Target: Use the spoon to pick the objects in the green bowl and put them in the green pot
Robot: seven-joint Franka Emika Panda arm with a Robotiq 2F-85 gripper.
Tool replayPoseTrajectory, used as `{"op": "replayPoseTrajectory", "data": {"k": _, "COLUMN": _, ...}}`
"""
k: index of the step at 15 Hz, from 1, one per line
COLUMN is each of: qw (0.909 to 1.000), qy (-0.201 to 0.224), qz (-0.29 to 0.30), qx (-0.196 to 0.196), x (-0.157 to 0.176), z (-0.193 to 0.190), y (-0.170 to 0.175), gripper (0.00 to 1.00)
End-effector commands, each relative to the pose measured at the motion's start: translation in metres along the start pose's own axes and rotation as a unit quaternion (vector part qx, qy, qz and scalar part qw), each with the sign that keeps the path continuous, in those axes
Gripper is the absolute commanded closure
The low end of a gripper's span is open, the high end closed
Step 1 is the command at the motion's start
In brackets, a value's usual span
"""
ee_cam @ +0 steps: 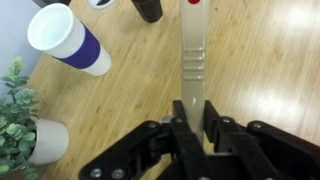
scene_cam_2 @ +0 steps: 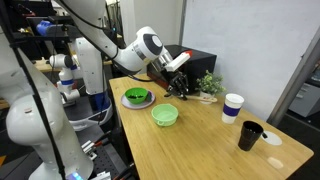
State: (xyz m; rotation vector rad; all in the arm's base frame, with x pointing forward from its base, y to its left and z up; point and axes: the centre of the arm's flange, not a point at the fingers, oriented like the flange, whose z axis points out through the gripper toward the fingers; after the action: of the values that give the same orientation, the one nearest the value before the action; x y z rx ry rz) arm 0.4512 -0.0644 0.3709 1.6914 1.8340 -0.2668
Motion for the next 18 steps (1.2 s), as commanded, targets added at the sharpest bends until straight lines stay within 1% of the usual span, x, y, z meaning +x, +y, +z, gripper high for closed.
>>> {"op": "replayPoseTrajectory", "data": {"k": 1, "qw": 0.9999, "qy": -0.013, "qz": -0.003, "qx": 0.002, "x": 0.026, "z": 0.02, "y": 0.001, "gripper": 0.94}}
{"op": "replayPoseTrajectory", "data": {"k": 7, "qw": 0.9995, "qy": -0.021, "qz": -0.023, "qx": 0.011, "x": 0.06, "z": 0.042, "y": -0.001, "gripper": 0.94}}
{"op": "replayPoseTrajectory", "data": {"k": 10, "qw": 0.9983, "qy": -0.041, "qz": -0.042, "qx": 0.009, "x": 0.072, "z": 0.048, "y": -0.004, "gripper": 0.94}}
{"op": "replayPoseTrajectory", "data": {"k": 12, "qw": 0.9967, "qy": -0.062, "qz": -0.052, "qx": 0.003, "x": 0.075, "z": 0.051, "y": -0.006, "gripper": 0.94}}
{"op": "replayPoseTrajectory", "data": {"k": 14, "qw": 0.9934, "qy": -0.095, "qz": -0.064, "qx": -0.008, "x": 0.077, "z": 0.051, "y": -0.009, "gripper": 0.94}}
{"op": "replayPoseTrajectory", "data": {"k": 17, "qw": 0.9833, "qy": -0.152, "qz": -0.094, "qx": -0.034, "x": 0.084, "z": 0.043, "y": -0.011, "gripper": 0.94}}
{"op": "replayPoseTrajectory", "data": {"k": 18, "qw": 0.9795, "qy": -0.164, "qz": -0.108, "qx": -0.044, "x": 0.09, "z": 0.039, "y": -0.012, "gripper": 0.94}}
